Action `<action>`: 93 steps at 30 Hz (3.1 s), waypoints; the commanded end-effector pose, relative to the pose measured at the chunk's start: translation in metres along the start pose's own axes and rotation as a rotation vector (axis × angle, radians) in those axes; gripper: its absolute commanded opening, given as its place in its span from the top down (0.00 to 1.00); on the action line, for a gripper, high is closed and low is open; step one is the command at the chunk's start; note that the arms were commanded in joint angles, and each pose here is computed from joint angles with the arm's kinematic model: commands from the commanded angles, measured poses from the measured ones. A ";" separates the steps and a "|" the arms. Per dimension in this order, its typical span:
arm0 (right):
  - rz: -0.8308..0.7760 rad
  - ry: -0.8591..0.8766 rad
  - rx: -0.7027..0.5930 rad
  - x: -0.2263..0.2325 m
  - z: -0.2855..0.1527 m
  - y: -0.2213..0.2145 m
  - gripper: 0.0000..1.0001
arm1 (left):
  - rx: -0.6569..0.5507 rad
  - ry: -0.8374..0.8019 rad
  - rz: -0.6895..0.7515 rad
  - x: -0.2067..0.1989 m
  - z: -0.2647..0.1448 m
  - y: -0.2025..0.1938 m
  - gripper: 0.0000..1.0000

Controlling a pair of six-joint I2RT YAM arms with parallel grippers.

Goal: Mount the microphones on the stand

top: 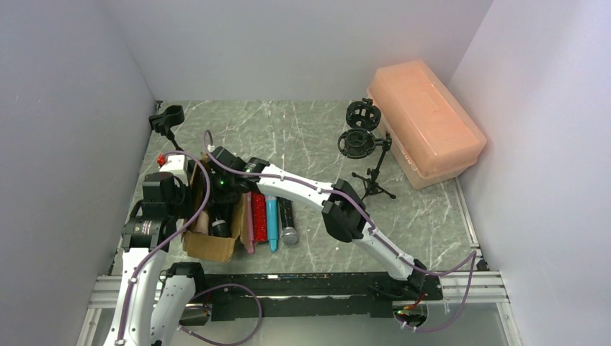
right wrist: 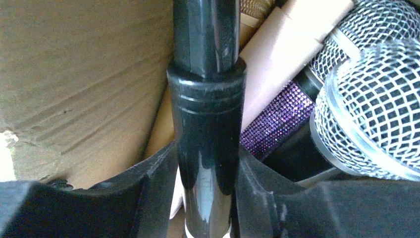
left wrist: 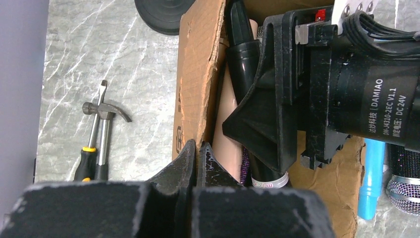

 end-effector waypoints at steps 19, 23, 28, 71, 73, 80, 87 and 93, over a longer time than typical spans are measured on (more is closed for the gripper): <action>-0.053 0.198 -0.147 0.034 -0.149 0.059 0.92 | -0.138 0.088 -0.037 0.016 -0.003 0.034 1.00; -0.072 0.133 -0.165 -0.001 -0.176 0.059 0.92 | -0.148 0.095 -0.023 0.018 -0.003 0.034 1.00; -0.051 -0.060 -0.161 -0.081 -0.182 0.050 0.91 | -0.160 0.092 -0.011 0.017 -0.003 0.035 1.00; 0.136 -0.350 -0.150 -0.209 -0.139 0.031 0.47 | -0.190 0.062 -0.018 0.013 -0.011 0.043 1.00; 0.147 -0.310 -0.165 -0.195 -0.145 0.036 0.49 | -0.188 0.060 -0.021 0.013 -0.011 0.043 1.00; 0.120 -0.135 -0.254 -0.108 -0.169 0.061 0.53 | -0.192 0.079 -0.029 0.016 -0.013 0.043 1.00; 0.028 -0.042 -0.232 -0.013 -0.156 0.056 0.51 | -0.194 0.076 -0.034 0.016 -0.013 0.043 1.00; -0.023 -0.026 -0.119 0.024 -0.111 0.029 0.49 | -0.209 0.077 -0.044 0.016 -0.016 0.046 1.00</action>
Point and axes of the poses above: each gripper's point midway between its finger pads, its own z axis out along the fingers, its own x axis along the line the jaws close on, y = z × x, the point moved 1 cm from there along -z, back along the fingers, and after that the axes turned 14 degrees about z, right-handed, at the moved point
